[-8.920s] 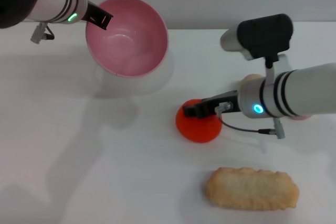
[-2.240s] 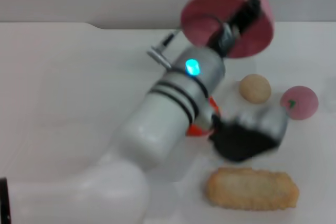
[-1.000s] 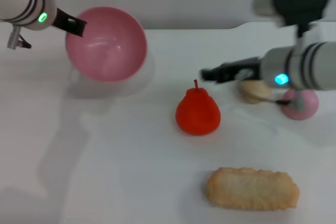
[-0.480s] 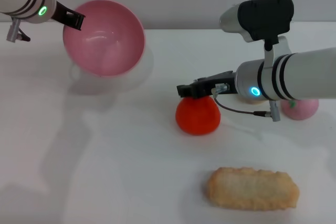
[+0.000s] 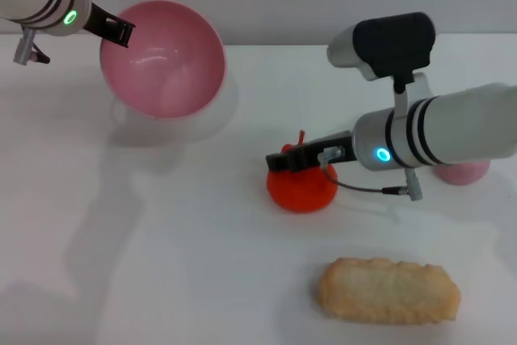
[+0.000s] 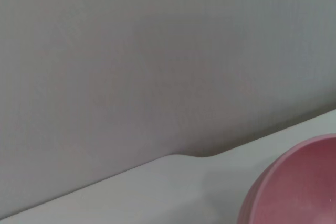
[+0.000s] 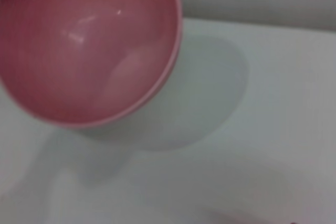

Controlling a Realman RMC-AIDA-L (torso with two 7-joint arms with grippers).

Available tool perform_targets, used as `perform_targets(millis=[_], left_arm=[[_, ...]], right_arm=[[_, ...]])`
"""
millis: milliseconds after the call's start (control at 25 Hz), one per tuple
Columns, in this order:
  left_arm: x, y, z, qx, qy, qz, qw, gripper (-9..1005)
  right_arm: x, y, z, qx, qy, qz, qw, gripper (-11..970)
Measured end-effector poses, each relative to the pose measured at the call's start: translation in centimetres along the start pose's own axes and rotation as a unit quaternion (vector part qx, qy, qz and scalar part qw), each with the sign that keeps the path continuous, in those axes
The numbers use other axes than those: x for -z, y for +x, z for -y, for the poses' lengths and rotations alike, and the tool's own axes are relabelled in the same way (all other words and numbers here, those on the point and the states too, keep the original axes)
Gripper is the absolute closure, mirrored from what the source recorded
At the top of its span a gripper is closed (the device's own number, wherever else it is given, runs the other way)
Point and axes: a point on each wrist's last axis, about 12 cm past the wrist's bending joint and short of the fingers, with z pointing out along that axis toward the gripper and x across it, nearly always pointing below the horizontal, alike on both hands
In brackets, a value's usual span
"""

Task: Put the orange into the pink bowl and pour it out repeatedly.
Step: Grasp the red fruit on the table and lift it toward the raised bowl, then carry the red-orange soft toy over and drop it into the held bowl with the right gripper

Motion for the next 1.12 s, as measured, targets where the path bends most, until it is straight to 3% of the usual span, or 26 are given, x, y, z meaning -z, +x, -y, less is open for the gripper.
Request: perform_targets(millis=[200,400,920,1120], left_arm=[[0.1,-0.2,0.4,-0.007,0.003,-0.001,1.000,957],[0.2,-0.3,0.7,-0.011,0.007,-0.002,1.000,957],[0.0,-0.1,1.4,-0.012,0.024,-0.008,1.000,957],[0.0,0.1,2.5,-0.020,0.058,-0.012,0.998,957]], right_arm=[[-0.3,0.4,-0.3,0.011,-0.018,-0.027,0.999,405],[0.9,0.1,-0.8,0.036,-0.025,-0.005,0.999,413],[6.2,-1.2,1.2,0.038,0.018,0.078,0.996,743],[10.2,-2.6,0.9,0.061,0.044,0.126,0.989,781]])
